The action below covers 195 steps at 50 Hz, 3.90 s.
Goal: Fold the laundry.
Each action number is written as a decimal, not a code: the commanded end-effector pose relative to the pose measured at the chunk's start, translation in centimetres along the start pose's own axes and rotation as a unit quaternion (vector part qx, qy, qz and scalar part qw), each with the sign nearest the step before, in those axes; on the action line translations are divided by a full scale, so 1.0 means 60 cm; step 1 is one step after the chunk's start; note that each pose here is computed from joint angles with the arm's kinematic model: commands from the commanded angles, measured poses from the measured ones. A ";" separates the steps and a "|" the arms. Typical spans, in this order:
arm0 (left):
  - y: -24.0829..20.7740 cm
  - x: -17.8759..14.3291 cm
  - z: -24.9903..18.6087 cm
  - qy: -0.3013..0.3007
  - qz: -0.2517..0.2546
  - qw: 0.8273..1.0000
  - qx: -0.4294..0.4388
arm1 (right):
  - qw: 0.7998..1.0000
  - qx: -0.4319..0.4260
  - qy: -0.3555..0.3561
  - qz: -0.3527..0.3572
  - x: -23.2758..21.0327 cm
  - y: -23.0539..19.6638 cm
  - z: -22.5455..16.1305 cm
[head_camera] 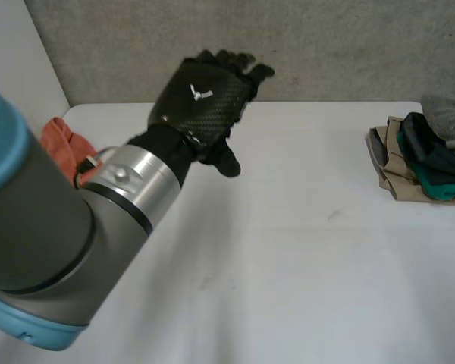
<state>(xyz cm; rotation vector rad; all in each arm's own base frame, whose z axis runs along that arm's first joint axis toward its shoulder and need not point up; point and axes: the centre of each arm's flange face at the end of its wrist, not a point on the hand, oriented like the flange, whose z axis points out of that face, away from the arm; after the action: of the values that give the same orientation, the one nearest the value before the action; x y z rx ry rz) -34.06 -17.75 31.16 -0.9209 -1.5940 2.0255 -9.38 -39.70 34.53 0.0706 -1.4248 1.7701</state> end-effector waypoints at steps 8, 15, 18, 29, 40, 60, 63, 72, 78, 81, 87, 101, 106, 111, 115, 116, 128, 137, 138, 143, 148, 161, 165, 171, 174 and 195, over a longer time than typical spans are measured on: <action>0.018 -0.199 0.014 -0.160 0.033 0.986 -0.019 | 0.882 0.295 -0.321 0.177 -0.228 -0.285 -0.329; 0.114 -0.337 0.006 -0.261 0.059 0.958 -0.101 | 0.823 0.220 -0.494 0.175 -0.302 -0.248 -0.488; 0.189 -0.391 -0.003 -0.281 0.104 0.938 -0.172 | 0.812 0.174 -0.536 0.152 -0.324 -0.218 -0.516; 0.424 -0.497 -0.029 -0.244 0.247 0.867 -0.357 | 0.804 0.092 -0.586 0.049 -0.361 -0.130 -0.559; 0.480 -0.517 -0.002 -0.223 0.258 0.892 -0.295 | 0.800 0.076 -0.594 0.048 -0.359 -0.116 -0.570; 0.208 -0.366 0.072 -0.227 0.080 0.968 -0.073 | 0.849 0.066 -0.523 0.043 -0.344 -0.113 -0.517; 0.155 -0.287 0.071 -0.190 0.025 0.981 -0.037 | 0.868 0.056 -0.492 0.039 -0.338 -0.112 -0.499; 0.215 -0.021 0.065 -0.063 -0.030 0.992 -0.106 | 0.885 0.027 -0.462 0.050 -0.334 -0.108 -0.483; 0.237 0.101 0.031 0.004 -0.016 0.987 -0.158 | 0.886 0.008 -0.458 0.077 -0.333 -0.107 -0.475; 0.201 0.101 0.027 0.002 -0.016 0.990 -0.139 | 0.884 -0.002 -0.459 0.090 -0.331 -0.108 -0.475; 0.157 0.050 0.028 -0.034 -0.008 0.993 -0.112 | 0.879 -0.031 -0.461 0.117 -0.319 -0.123 -0.468; 0.232 -0.069 0.076 -0.052 0.031 0.988 -0.139 | 0.801 -0.268 -0.464 0.267 -0.291 -0.142 -0.498; 0.267 -0.061 0.108 0.002 0.025 0.991 -0.133 | 0.763 -0.312 -0.487 0.288 -0.327 -0.136 -0.546; 0.316 -0.048 0.125 0.035 0.044 0.988 -0.141 | 0.747 -0.305 -0.518 0.282 -0.371 -0.141 -0.582; 0.338 -0.044 0.130 0.044 0.077 0.985 -0.145 | 0.754 -0.305 -0.513 0.274 -0.405 -0.137 -0.589; 0.344 -0.043 0.130 0.045 0.084 0.984 -0.148 | 0.755 -0.305 -0.512 0.273 -0.412 -0.137 -0.591; 0.347 -0.054 0.135 0.017 0.129 0.979 -0.155 | 0.790 -0.279 -0.464 0.286 -0.486 -0.143 -0.576; 0.190 -0.128 0.203 -0.144 0.167 0.975 0.018 | 0.859 -0.002 -0.406 0.313 -0.455 -0.301 -0.470; 0.150 -0.144 0.213 -0.176 0.170 0.968 0.060 | 0.866 0.033 -0.394 0.306 -0.450 -0.319 -0.461; 0.054 -0.179 0.214 -0.249 0.168 0.942 0.148 | 0.886 0.222 -0.299 0.276 -0.420 -0.412 -0.426; 0.040 -0.176 0.194 -0.254 0.166 0.942 0.144 | 0.876 0.309 -0.280 0.241 -0.403 -0.447 -0.429; 0.209 -0.008 -0.011 -0.092 0.146 0.979 -0.105 | 0.871 0.159 -0.453 0.109 -0.454 -0.294 -0.511; 0.234 0.056 -0.080 -0.019 0.139 0.974 -0.177 | 0.865 0.127 -0.479 0.083 -0.455 -0.262 -0.532; 0.207 0.066 -0.120 -0.007 0.085 0.971 -0.223 | 0.857 0.110 -0.499 0.068 -0.454 -0.236 -0.550; 0.170 0.056 -0.121 -0.017 0.032 0.977 -0.211 | 0.857 0.109 -0.500 0.065 -0.448 -0.234 -0.554; 0.236 -0.129 0.061 -0.065 0.056 0.986 -0.146 | 0.811 0.278 -0.498 0.130 -0.295 -0.359 -0.578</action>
<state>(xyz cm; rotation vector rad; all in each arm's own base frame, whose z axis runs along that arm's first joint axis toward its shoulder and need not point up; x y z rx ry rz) -28.33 -25.16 24.44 -0.7303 -2.0137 2.0813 31.15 -23.34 26.32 1.3314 -1.6864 2.3617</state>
